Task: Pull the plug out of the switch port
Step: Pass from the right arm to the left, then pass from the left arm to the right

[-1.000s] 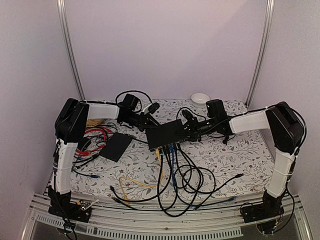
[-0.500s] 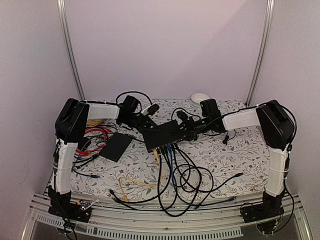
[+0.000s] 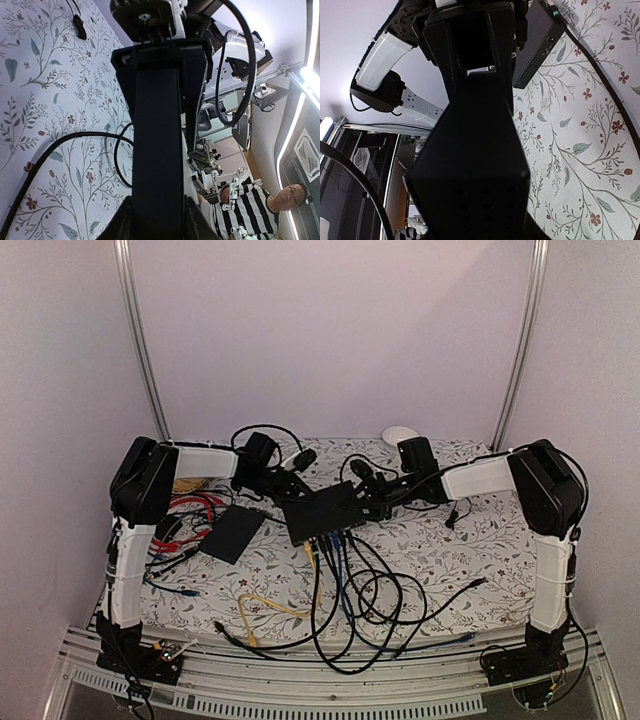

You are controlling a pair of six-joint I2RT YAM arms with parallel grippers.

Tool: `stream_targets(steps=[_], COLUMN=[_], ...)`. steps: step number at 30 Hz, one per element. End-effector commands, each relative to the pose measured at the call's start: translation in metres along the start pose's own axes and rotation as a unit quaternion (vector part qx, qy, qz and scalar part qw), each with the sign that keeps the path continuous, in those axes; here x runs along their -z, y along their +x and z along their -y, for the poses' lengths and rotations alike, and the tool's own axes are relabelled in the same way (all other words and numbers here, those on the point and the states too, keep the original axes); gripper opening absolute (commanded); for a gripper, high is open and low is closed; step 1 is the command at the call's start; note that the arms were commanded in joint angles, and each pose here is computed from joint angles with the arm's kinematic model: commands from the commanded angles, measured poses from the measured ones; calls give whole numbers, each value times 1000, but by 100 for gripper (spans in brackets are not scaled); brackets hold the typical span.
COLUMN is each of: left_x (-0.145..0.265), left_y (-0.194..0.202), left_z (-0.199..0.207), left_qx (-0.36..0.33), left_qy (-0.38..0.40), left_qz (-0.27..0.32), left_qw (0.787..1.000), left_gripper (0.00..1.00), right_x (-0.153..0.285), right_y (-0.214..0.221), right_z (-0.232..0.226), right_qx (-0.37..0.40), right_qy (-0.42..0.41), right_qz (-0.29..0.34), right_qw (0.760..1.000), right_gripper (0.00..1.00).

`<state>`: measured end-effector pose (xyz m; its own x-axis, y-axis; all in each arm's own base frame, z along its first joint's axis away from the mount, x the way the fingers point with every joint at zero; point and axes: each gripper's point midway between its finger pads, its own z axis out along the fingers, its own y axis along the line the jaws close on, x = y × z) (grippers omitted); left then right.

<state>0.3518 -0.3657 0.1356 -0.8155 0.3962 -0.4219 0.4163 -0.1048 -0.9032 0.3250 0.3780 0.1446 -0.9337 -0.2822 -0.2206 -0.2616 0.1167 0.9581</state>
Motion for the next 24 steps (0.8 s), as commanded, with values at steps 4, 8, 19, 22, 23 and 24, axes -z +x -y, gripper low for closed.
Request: stream_targets(steps=[4, 8, 19, 22, 23, 24], left_x=[-17, -15, -6, -6, -6, -5], left_y=[-3, -5, -37, -51, -55, -58], left_z=[23, 31, 50, 43, 39, 36], left_qx=[-56, -54, -71, -71, -63, -57], left_qy=[35, 34, 50, 5, -11, -27], left_qz=[-14, 1, 89, 109, 114, 120], left_qw=[998, 998, 992, 992, 991, 991], left_gripper=[0, 0, 0, 0, 0, 0], right_x=[36, 53, 87, 97, 100, 103], right_y=[-26, -30, -33, -32, -32, -31], right_z=[-11, -7, -15, -24, -28, -32], right_qx=[42, 44, 72, 84, 89, 94], right_qy=[6, 21, 92, 116, 123, 128], right_qz=[51, 77, 166, 196, 205, 214], right_qw=[998, 996, 979, 970, 967, 964], right_gripper=[51, 53, 54, 54, 54, 54])
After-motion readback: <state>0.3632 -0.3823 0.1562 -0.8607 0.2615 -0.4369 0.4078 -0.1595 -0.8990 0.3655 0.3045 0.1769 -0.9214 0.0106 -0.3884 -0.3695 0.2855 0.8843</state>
